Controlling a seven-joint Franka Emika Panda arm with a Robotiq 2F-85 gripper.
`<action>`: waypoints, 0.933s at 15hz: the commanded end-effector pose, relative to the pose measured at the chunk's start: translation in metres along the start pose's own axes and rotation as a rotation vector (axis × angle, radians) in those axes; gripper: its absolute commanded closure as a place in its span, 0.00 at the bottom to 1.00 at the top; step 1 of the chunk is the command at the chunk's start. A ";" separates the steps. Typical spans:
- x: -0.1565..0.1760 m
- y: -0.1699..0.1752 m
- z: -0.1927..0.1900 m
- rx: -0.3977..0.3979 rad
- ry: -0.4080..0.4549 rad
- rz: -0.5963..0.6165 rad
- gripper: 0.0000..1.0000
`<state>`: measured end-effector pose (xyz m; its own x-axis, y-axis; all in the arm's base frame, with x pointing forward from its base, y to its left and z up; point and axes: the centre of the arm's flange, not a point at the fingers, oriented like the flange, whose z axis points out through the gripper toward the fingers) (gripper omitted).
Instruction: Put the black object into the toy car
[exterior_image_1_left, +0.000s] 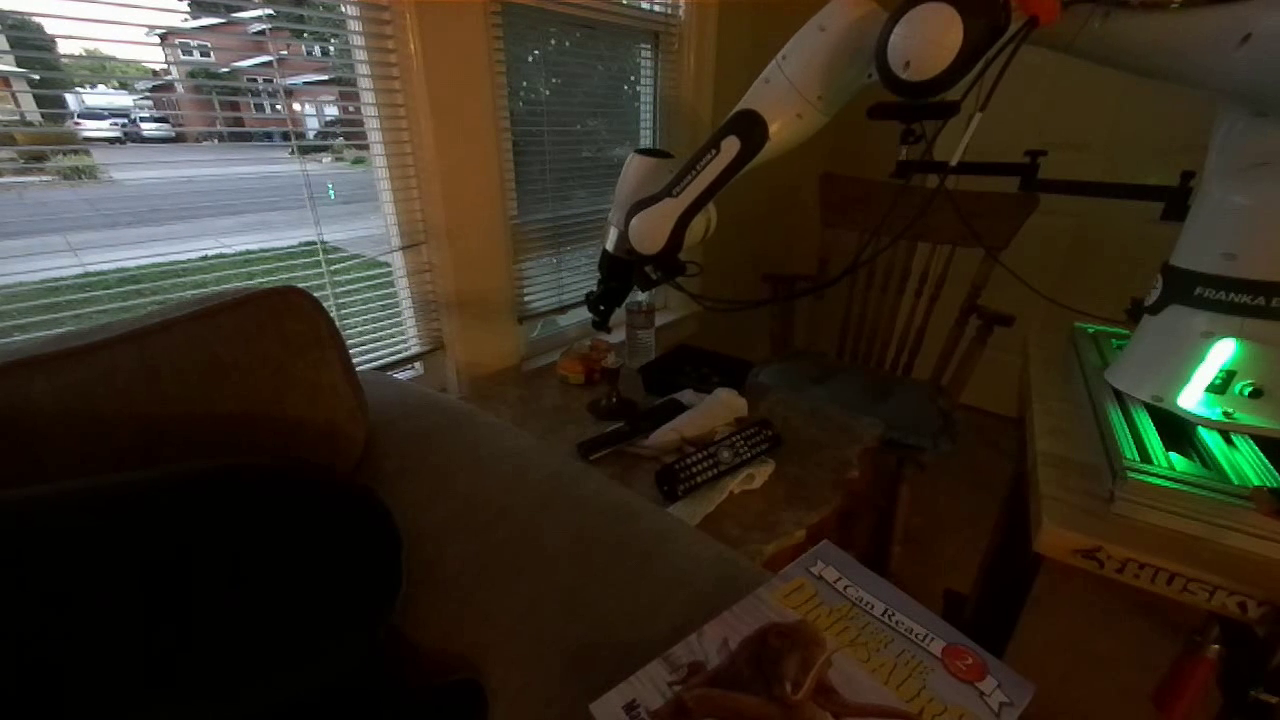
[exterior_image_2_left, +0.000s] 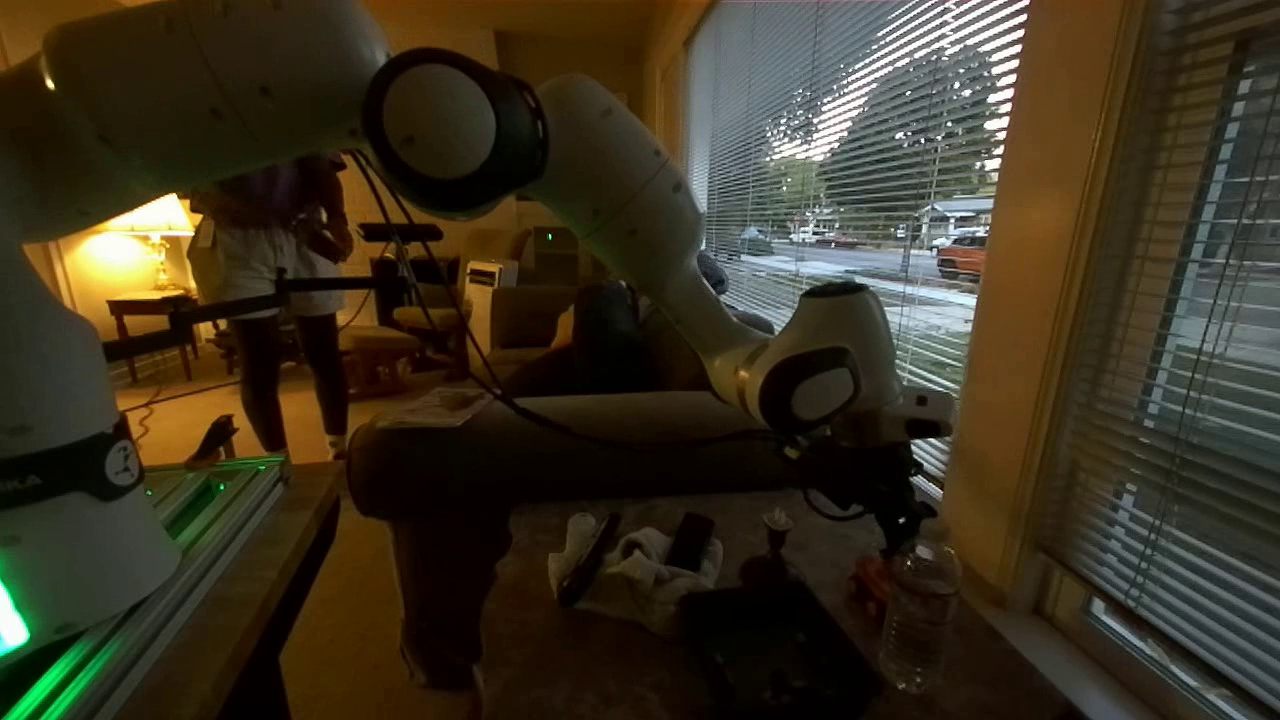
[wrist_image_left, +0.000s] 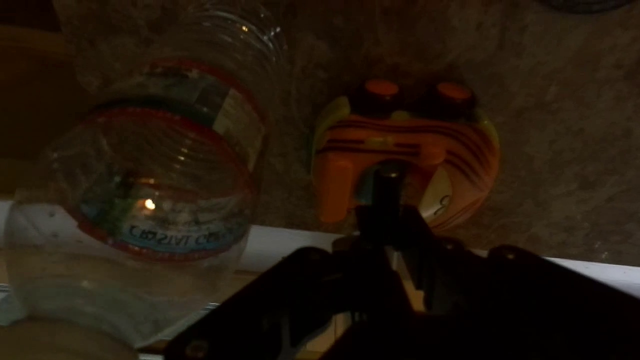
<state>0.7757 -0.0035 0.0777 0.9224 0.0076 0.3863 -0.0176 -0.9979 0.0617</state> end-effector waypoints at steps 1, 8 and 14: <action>0.018 -0.006 0.025 0.021 -0.005 -0.002 0.96; 0.020 -0.009 0.042 0.033 -0.006 0.004 0.96; 0.018 -0.003 0.053 0.032 -0.003 0.011 0.96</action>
<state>0.7888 -0.0018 0.0485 0.9247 -0.0027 0.3806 -0.0204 -0.9989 0.0424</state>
